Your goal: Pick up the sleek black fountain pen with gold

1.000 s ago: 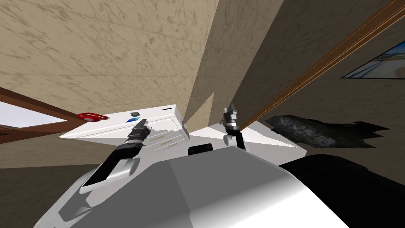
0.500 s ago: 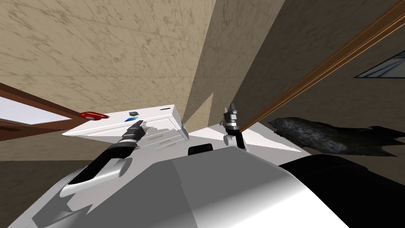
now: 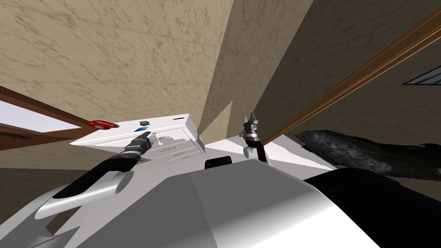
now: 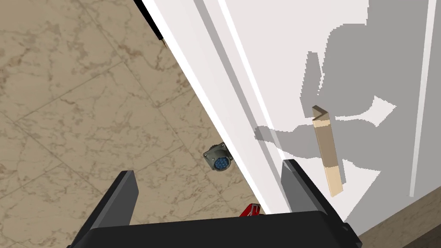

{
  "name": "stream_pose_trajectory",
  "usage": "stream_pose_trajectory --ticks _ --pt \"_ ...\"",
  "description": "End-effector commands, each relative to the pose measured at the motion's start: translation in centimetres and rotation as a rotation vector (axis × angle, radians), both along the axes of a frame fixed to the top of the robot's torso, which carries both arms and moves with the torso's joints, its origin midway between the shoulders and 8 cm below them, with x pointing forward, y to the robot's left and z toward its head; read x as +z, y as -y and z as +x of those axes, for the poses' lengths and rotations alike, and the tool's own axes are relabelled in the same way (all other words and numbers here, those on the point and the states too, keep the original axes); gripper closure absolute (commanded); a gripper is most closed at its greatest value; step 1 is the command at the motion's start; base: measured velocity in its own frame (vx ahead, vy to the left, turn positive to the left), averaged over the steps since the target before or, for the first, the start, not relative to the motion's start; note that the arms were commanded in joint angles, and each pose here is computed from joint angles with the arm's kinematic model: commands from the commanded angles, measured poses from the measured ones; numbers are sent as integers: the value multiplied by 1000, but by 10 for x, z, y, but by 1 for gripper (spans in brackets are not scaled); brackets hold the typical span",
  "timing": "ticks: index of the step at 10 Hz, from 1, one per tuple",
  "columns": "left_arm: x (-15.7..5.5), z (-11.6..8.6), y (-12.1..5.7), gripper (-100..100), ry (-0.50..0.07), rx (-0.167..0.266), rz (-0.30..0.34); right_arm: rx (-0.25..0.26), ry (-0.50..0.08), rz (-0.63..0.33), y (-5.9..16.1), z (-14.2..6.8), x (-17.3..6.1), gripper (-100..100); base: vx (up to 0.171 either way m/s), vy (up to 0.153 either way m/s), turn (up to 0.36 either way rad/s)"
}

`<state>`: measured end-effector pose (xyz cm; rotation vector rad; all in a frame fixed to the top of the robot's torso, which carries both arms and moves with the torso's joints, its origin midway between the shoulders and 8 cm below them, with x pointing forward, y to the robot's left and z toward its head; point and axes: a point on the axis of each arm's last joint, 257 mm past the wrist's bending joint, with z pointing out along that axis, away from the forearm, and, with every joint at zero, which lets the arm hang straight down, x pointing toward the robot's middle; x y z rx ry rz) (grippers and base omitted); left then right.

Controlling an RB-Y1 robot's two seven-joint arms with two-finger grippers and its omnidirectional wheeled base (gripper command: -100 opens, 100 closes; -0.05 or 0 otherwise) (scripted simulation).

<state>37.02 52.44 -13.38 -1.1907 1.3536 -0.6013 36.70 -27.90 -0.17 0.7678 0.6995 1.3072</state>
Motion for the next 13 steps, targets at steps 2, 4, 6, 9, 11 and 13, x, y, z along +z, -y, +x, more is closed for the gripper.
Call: stream_pose_trajectory --ticks 2,4,6,9,11,13 --pt "-2 -2 -20 -100 -60 38 9 0 0 0 0 0 0 0 27 -74 63" --pt "3 -3 -38 -100 -98 65 18 0 0 0 0 0 0 0 53 -94 59" --pt "10 -4 -54 -100 -133 91 23 0 0 0 0 0 0 0 34 -46 24" --pt "13 -6 -70 -100 -184 126 22 0 0 0 0 0 0 0 34 -46 30" --pt "6 -11 -73 -100 -213 143 15 0 0 0 0 0 0 0 37 -48 22" --pt "13 -13 -87 -100 -250 169 12 0 0 0 0 0 0 0 68 -67 38"
